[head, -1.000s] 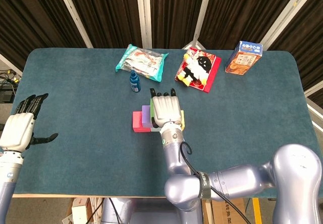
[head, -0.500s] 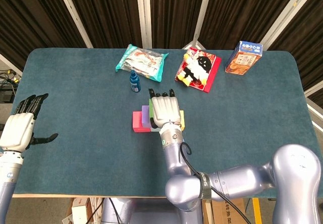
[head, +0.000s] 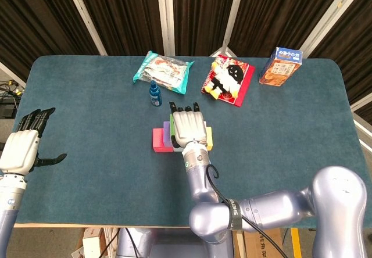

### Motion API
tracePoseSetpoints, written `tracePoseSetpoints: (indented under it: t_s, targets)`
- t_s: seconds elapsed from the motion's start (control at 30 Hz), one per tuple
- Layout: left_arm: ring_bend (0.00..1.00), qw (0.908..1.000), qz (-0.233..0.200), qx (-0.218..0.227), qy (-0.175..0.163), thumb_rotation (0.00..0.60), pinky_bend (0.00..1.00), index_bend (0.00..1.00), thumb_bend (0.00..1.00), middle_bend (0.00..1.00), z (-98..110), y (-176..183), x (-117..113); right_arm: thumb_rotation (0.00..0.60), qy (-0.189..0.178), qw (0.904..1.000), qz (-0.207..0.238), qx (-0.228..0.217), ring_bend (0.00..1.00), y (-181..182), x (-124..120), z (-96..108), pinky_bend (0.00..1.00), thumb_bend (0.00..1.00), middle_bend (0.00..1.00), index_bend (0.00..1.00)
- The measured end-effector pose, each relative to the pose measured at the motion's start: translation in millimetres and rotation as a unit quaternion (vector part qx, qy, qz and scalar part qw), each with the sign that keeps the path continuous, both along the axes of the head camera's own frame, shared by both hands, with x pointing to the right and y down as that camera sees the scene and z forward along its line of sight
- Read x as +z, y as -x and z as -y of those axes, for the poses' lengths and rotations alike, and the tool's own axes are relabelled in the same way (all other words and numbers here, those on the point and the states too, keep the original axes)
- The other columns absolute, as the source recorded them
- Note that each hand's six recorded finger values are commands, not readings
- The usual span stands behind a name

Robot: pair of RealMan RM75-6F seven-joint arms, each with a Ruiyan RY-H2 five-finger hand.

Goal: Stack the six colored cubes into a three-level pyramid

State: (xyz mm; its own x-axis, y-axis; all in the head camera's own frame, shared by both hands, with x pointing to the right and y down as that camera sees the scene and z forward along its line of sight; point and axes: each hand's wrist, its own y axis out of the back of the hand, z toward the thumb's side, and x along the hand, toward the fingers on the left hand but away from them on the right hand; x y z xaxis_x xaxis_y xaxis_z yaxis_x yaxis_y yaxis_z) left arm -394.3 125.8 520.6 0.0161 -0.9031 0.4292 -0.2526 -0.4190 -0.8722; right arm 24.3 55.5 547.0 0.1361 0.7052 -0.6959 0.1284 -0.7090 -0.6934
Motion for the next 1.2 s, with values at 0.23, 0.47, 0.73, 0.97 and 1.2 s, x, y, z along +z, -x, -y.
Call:
tracePoseSetpoints:
  t_s: [0.23, 0.47, 0.73, 0.97, 1.2]
  targets:
    - [0.04, 1.0000, 0.000, 0.001, 0.002, 0.600, 0.06, 0.00, 0.12, 0.07, -0.2, -0.2, 0.6, 0.600, -0.006, 1.0000, -0.003, -0.002, 0.17, 1.0, -0.5, 0.7, 0.00, 0.46, 0.35, 0.00]
    - [0.04, 1.0000, 0.000, 0.000, 0.001, 0.600, 0.06, 0.00, 0.12, 0.07, -0.1, 0.1, 0.5, 0.600, -0.005, 0.9999, -0.009, -0.006, 0.16, 0.7, 1.8, -0.9, 0.00, 0.46, 0.35, 0.00]
    - [0.04, 1.0000, 0.000, 0.000, 0.001, 0.600, 0.06, 0.00, 0.12, 0.07, 0.1, 0.3, 0.7, 0.600, -0.006, 0.9999, -0.010, -0.006, 0.16, -0.1, 2.5, -1.0, 0.00, 0.46, 0.35, 0.00]
    - [0.04, 1.0000, 0.000, -0.001, 0.001, 0.600, 0.06, 0.00, 0.12, 0.07, 0.0, 0.4, 0.5, 0.600, -0.008, 0.9999, -0.008, -0.005, 0.16, 1.1, -1.3, 0.0, 0.00, 0.46, 0.35, 0.00]
    - [0.04, 1.0000, 0.000, -0.001, 0.000, 0.600, 0.06, 0.00, 0.12, 0.07, 0.4, 0.4, 0.0, 0.600, -0.015, 0.9998, -0.008, -0.006, 0.16, 1.9, -6.3, 1.8, 0.00, 0.46, 0.35, 0.00]
